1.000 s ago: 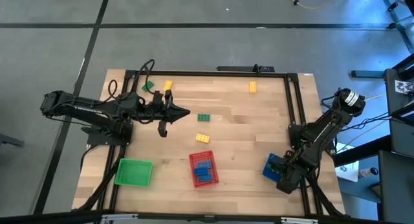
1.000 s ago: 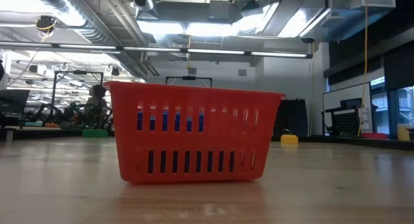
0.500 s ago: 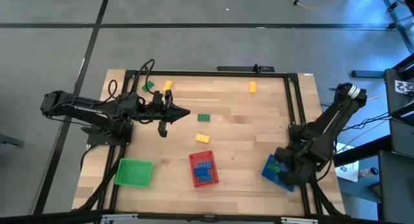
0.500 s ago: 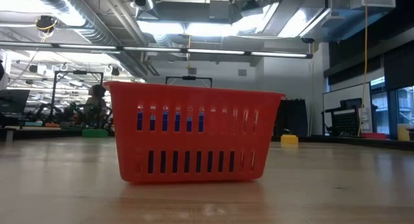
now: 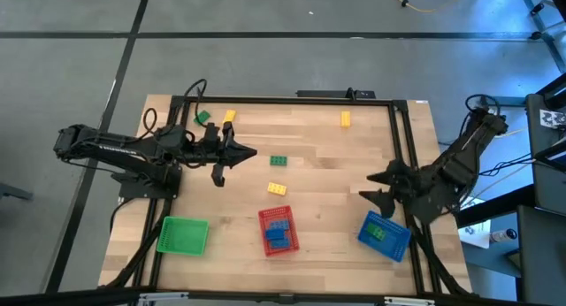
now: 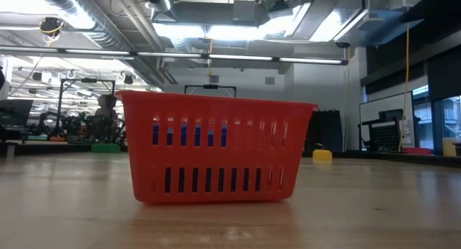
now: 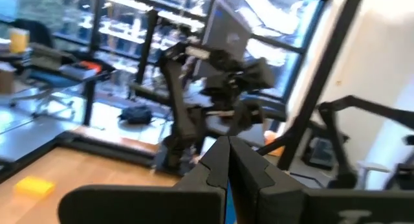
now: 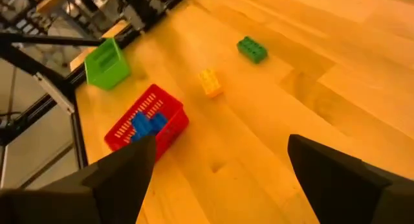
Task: Sort & place blocks by color
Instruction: Put the top green game piece into the blue bin
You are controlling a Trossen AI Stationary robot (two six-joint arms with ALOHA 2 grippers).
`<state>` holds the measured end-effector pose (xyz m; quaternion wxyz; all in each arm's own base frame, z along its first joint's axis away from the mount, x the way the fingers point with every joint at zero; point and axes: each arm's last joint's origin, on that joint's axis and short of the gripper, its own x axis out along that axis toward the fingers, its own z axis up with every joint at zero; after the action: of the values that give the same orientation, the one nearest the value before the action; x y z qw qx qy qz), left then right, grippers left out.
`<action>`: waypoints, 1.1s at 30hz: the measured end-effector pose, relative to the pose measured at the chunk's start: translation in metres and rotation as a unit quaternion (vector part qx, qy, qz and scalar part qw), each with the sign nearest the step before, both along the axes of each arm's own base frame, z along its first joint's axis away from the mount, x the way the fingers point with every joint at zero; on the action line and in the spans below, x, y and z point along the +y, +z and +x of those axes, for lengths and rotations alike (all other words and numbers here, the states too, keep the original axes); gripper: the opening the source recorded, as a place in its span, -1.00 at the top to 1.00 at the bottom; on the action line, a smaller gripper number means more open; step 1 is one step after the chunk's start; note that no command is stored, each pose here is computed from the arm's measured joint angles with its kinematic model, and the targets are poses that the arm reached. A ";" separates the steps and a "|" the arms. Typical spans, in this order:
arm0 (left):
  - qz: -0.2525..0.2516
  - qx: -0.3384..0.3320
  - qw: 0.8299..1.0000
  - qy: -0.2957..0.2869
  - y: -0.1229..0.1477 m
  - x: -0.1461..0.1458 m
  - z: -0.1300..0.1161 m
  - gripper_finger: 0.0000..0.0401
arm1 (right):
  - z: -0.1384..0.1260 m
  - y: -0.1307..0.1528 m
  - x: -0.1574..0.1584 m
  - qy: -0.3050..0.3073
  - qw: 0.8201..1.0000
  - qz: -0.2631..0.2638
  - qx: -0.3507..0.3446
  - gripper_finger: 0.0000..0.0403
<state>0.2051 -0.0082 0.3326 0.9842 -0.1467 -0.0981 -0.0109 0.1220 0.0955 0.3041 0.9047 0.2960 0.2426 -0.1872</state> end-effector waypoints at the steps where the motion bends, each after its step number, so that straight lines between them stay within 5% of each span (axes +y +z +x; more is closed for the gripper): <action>1: 0.002 -0.005 1.000 -0.008 0.002 0.000 -0.002 1.00 | 0.003 0.002 -0.002 0.008 1.000 0.001 0.002 -0.74; 5: 0.009 -0.013 0.999 -0.035 0.005 0.004 -0.007 1.00 | 0.026 0.010 -0.012 0.054 0.998 -0.001 -0.024 -0.70; 10: 0.016 -0.002 0.999 -0.044 0.006 0.012 -0.014 1.00 | 0.062 0.006 -0.031 0.118 0.983 -0.008 -0.144 -0.67; 18: 0.020 0.030 0.999 -0.039 0.004 0.024 -0.026 1.00 | 0.080 -0.004 -0.081 0.062 0.955 -0.073 -0.281 -0.67; 27: 0.009 0.029 0.998 -0.048 0.004 0.026 -0.028 1.00 | 0.084 0.001 -0.108 0.161 0.930 -0.095 -0.316 -0.67; 33: 0.012 0.029 0.998 -0.047 0.004 0.026 -0.028 1.00 | 0.083 0.001 -0.107 0.164 0.932 -0.034 -0.322 -0.67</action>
<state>0.1774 0.0182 0.3368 0.9867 -0.1399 -0.0620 -0.0540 0.2054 -0.0112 0.3047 0.9620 0.2651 -0.0231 0.0613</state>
